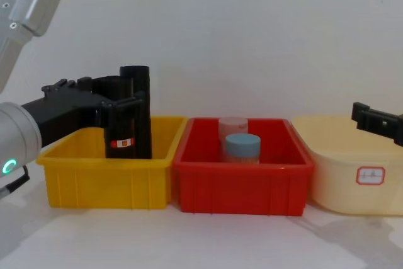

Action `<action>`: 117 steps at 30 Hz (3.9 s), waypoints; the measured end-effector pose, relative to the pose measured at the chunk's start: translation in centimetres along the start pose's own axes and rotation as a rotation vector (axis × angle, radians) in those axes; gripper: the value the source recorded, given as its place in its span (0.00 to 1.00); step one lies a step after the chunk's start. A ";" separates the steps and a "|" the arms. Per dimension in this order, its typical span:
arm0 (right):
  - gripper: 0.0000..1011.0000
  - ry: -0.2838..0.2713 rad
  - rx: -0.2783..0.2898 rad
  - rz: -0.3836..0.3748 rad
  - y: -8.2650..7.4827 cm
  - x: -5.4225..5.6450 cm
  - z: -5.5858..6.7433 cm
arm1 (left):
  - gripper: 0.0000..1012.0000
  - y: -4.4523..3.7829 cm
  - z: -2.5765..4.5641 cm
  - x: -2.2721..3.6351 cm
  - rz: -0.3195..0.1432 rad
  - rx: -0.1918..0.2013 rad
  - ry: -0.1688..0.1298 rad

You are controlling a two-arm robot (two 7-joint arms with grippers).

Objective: Pick up the garbage bag with the one hand and transfer it to the other hand.

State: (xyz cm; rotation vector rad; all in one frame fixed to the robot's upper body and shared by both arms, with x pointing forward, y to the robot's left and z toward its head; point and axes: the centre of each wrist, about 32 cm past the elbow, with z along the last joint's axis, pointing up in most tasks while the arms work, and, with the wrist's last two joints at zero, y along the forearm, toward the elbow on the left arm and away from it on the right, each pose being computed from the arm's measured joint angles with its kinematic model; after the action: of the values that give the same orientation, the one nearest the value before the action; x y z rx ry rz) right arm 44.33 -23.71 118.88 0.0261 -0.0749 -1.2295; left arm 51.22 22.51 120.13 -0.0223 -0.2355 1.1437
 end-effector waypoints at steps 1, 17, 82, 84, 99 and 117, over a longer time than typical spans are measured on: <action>0.99 0.000 0.000 0.000 0.0 0.0 0.0 | 0.99 -0.02 -0.05 0.11 0.003 -0.001 0.006; 0.99 0.000 0.000 0.000 0.0 0.0 0.0 | 0.99 0.03 -0.72 1.14 0.048 0.006 0.036; 0.99 0.000 0.000 0.000 0.0 0.0 0.0 | 0.49 -8.06 -3.21 3.98 -0.030 -0.003 0.136; 0.99 0.000 0.000 0.000 0.0 0.0 0.0 | 0.48 -8.00 -3.04 4.01 -0.031 -0.009 0.134; 0.99 0.000 0.000 0.000 0.0 0.0 0.0 | 0.44 -7.33 0.37 4.10 -0.087 -0.150 0.102; 0.99 0.000 0.000 0.000 0.0 0.0 0.0 | 0.44 -8.17 5.39 2.50 -0.303 -0.355 0.131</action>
State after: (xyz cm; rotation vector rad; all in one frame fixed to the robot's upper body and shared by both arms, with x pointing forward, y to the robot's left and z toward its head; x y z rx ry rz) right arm 44.33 -23.71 118.87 0.0260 -0.0748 -1.2295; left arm 58.48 20.81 126.95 -0.3631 -0.3118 0.7850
